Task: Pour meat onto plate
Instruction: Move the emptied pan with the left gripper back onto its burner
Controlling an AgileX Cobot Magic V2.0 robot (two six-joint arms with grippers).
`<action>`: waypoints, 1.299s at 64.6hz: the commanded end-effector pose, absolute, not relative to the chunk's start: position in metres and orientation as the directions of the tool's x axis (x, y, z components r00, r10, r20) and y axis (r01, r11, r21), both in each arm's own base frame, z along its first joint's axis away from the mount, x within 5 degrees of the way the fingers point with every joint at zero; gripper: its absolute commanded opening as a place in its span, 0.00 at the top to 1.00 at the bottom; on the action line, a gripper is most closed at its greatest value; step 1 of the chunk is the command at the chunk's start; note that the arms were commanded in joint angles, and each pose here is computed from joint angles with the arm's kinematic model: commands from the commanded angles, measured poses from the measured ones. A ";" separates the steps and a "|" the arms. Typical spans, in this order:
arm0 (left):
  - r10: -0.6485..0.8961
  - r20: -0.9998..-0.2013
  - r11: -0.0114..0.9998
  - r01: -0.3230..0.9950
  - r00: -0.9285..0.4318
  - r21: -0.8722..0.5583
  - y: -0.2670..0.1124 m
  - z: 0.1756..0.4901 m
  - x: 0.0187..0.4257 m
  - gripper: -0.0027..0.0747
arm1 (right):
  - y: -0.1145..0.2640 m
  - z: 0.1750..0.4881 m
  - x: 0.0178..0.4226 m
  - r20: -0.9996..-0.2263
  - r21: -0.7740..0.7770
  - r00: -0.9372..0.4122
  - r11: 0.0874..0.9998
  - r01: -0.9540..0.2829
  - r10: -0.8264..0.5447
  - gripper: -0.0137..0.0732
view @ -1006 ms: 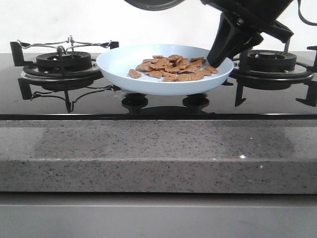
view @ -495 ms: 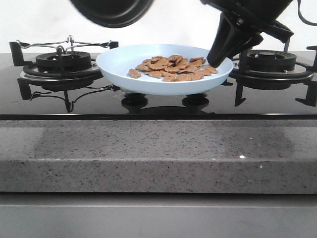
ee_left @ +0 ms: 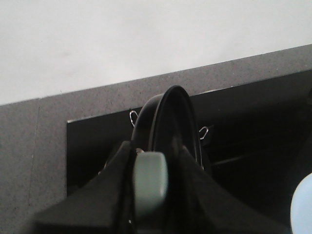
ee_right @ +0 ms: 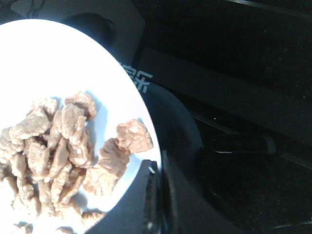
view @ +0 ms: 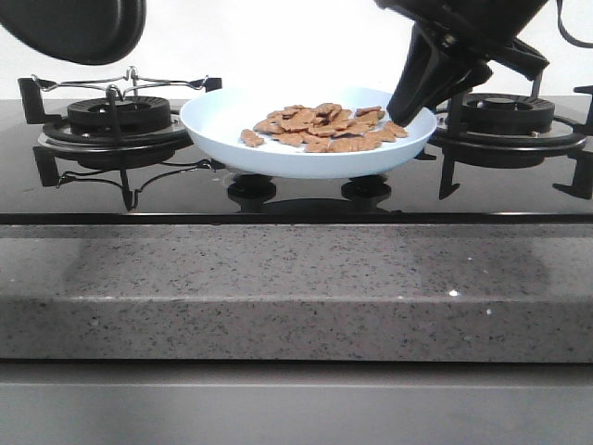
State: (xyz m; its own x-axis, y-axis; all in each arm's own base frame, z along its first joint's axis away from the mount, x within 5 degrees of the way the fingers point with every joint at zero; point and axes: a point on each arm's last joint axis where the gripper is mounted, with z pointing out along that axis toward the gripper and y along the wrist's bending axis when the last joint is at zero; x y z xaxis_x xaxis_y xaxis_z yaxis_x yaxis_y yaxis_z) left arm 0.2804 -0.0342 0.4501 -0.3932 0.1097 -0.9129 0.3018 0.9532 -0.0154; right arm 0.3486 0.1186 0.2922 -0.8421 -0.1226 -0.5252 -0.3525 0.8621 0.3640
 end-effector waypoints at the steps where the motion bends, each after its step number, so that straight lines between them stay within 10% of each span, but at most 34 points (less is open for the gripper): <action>1: 0.003 -0.935 0.953 0.283 -0.354 -0.104 -0.024 0.472 0.284 0.99 | 0.117 0.320 0.344 -0.609 0.362 -0.788 0.852 -0.378 -0.091 0.97; 37: -0.546 -0.681 0.647 0.270 -0.488 -0.713 0.054 0.432 0.359 0.99 | 0.117 0.320 0.344 -0.609 0.362 -0.788 0.852 -0.378 -0.091 0.97; 84: -0.640 -0.382 0.389 0.148 -0.667 -0.909 0.084 0.336 0.418 0.99 | 0.117 0.320 0.344 -0.609 0.362 -0.788 0.852 -0.378 -0.091 0.97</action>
State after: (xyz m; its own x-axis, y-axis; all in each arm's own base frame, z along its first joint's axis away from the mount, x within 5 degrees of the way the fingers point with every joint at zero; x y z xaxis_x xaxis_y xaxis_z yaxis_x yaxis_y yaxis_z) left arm 0.4240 0.0874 0.2989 -0.7016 -0.6201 -0.3510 0.0466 0.4516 -0.8910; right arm 0.3486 0.1186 0.2922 -0.8421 -0.1226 -0.5252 -0.3525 0.8621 0.3640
